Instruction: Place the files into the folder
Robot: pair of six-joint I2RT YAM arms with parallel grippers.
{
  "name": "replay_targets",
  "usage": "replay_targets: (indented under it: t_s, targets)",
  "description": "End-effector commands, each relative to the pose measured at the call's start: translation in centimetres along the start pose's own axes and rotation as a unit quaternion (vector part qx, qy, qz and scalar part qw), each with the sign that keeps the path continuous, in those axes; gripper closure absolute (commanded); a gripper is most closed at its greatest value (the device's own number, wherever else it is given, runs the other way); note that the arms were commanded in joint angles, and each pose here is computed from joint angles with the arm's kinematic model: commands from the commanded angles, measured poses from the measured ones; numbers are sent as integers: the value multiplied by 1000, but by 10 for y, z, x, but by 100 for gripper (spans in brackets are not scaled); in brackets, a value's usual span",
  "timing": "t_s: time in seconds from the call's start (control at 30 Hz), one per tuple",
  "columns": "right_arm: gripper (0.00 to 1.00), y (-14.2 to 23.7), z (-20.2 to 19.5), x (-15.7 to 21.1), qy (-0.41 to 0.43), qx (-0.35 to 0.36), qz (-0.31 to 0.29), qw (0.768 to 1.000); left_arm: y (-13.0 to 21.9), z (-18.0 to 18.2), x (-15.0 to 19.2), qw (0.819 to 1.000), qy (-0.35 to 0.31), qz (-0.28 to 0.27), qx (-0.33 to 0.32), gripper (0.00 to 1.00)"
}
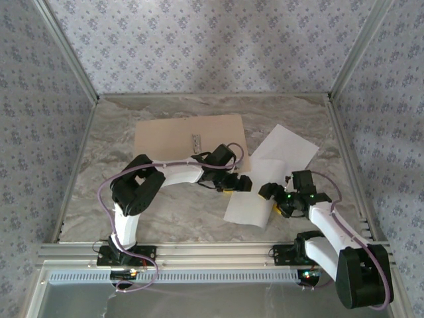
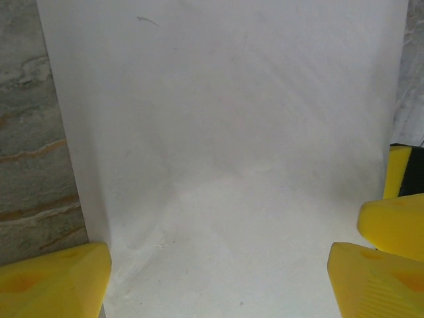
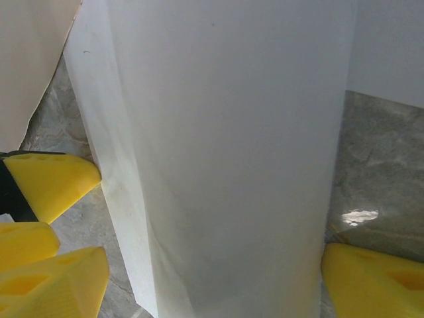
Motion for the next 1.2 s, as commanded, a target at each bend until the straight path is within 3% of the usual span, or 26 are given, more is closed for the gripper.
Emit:
replay_targets:
  t_s: [0.0, 0.3, 0.7, 1.17]
  targets:
    - [16, -5, -7, 16, -17, -5, 27, 999, -14, 3, 10, 1000, 6, 20, 12, 15]
    - [23, -7, -3, 11, -15, -19, 18, 1000, -19, -3, 11, 999, 2, 23, 31, 15]
    - [49, -5, 11, 5, -11, -50, 14, 999, -16, -12, 13, 999, -4, 23, 42, 15]
    - [66, 12, 19, -2, -17, -78, -6, 997, 33, -55, 11, 996, -36, -6, 87, 12]
Point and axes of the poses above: each hand's point on the last joint's axis, 136 mm out from that joint toward the fingers, its own y axis back along the fingers, its own z axis along the line the jaws close on, x = y × z, the point moved 1 cm from there along y, back along the fingers, and after that the axes turned 7 degrees about y, right-handed, at the moved point
